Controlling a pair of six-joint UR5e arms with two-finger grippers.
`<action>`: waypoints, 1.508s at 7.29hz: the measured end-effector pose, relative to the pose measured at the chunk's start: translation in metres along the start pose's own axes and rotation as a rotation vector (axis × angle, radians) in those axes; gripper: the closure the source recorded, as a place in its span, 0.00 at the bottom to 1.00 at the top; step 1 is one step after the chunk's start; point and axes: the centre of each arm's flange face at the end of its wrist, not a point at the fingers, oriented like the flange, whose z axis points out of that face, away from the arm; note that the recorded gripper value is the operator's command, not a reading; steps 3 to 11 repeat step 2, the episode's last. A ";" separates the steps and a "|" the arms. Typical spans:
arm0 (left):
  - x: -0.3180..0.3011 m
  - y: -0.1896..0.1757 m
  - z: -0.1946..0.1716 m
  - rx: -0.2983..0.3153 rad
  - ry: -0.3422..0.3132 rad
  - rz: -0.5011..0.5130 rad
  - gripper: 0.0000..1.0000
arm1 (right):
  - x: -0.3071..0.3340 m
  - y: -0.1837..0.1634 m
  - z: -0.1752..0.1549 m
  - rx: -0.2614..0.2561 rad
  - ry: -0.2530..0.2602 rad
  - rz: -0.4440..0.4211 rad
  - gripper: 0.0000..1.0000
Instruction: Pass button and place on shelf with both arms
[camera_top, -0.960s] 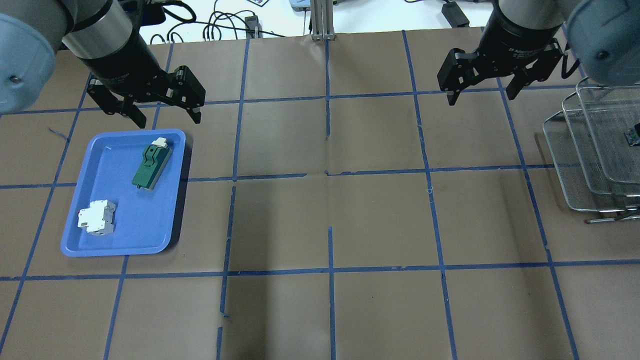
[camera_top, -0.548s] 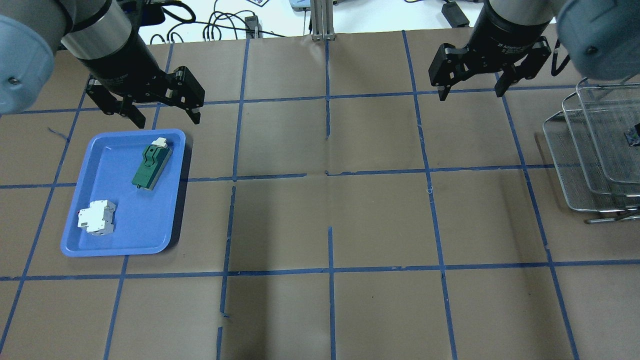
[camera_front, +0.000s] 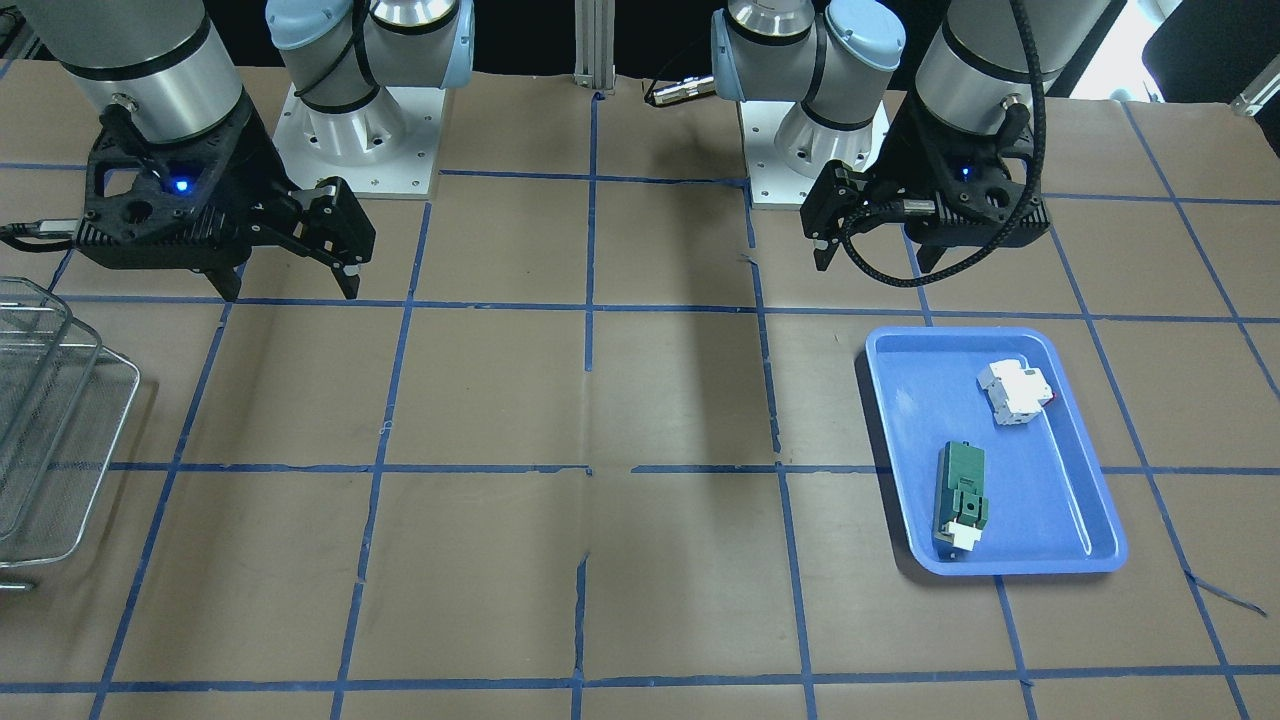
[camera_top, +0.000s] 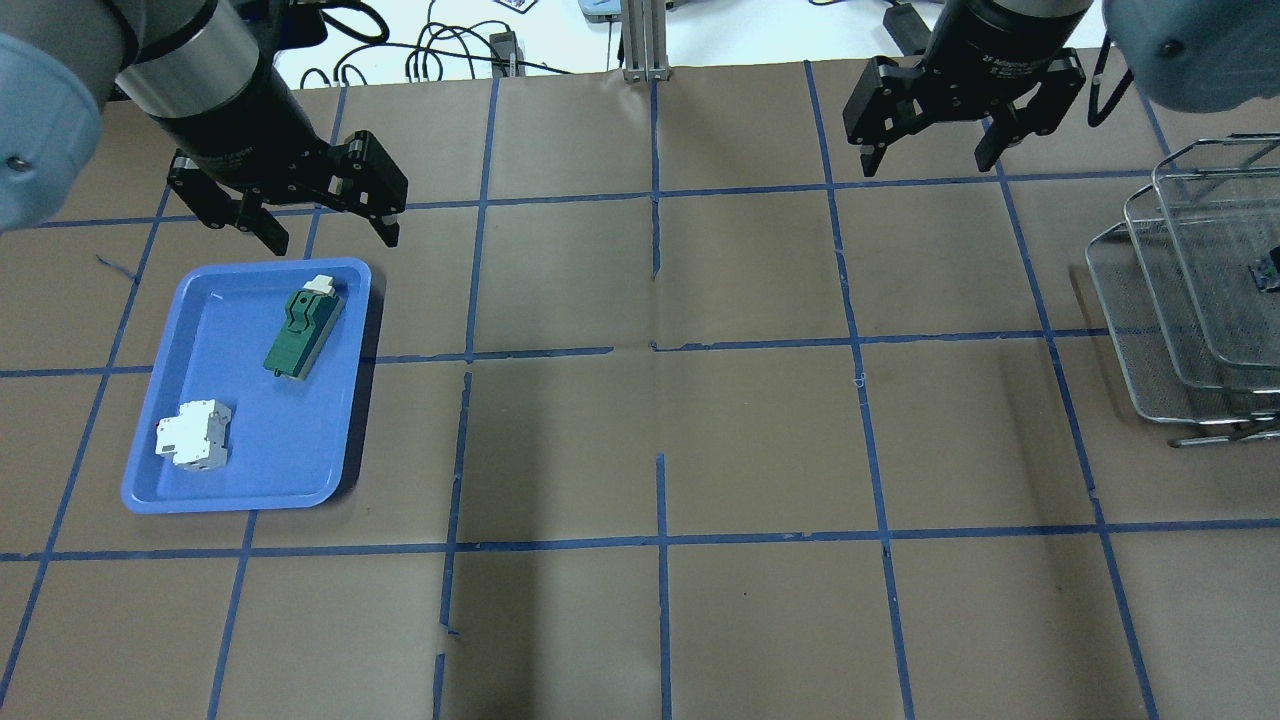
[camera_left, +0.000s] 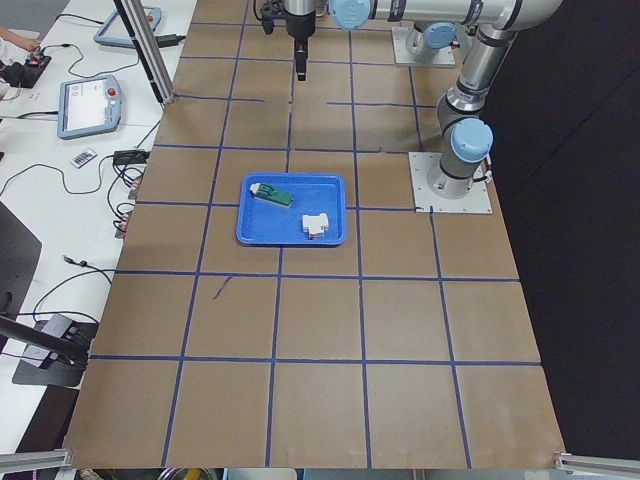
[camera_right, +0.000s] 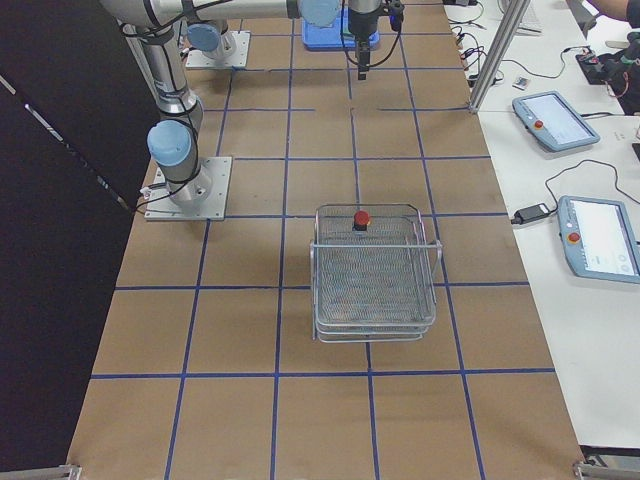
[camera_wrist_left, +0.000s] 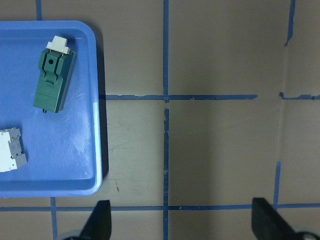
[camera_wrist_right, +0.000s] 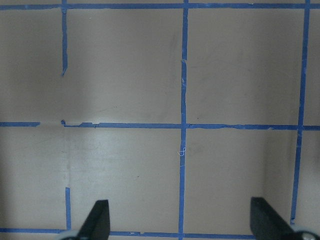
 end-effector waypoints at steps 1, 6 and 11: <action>-0.001 -0.002 0.003 -0.005 -0.002 0.001 0.00 | 0.000 0.000 0.000 -0.001 0.000 0.000 0.00; -0.003 -0.005 0.008 -0.014 -0.003 0.001 0.00 | 0.000 0.000 0.000 -0.001 -0.001 0.000 0.00; -0.003 -0.005 0.008 -0.014 -0.003 0.001 0.00 | 0.000 0.000 0.000 -0.001 -0.001 0.000 0.00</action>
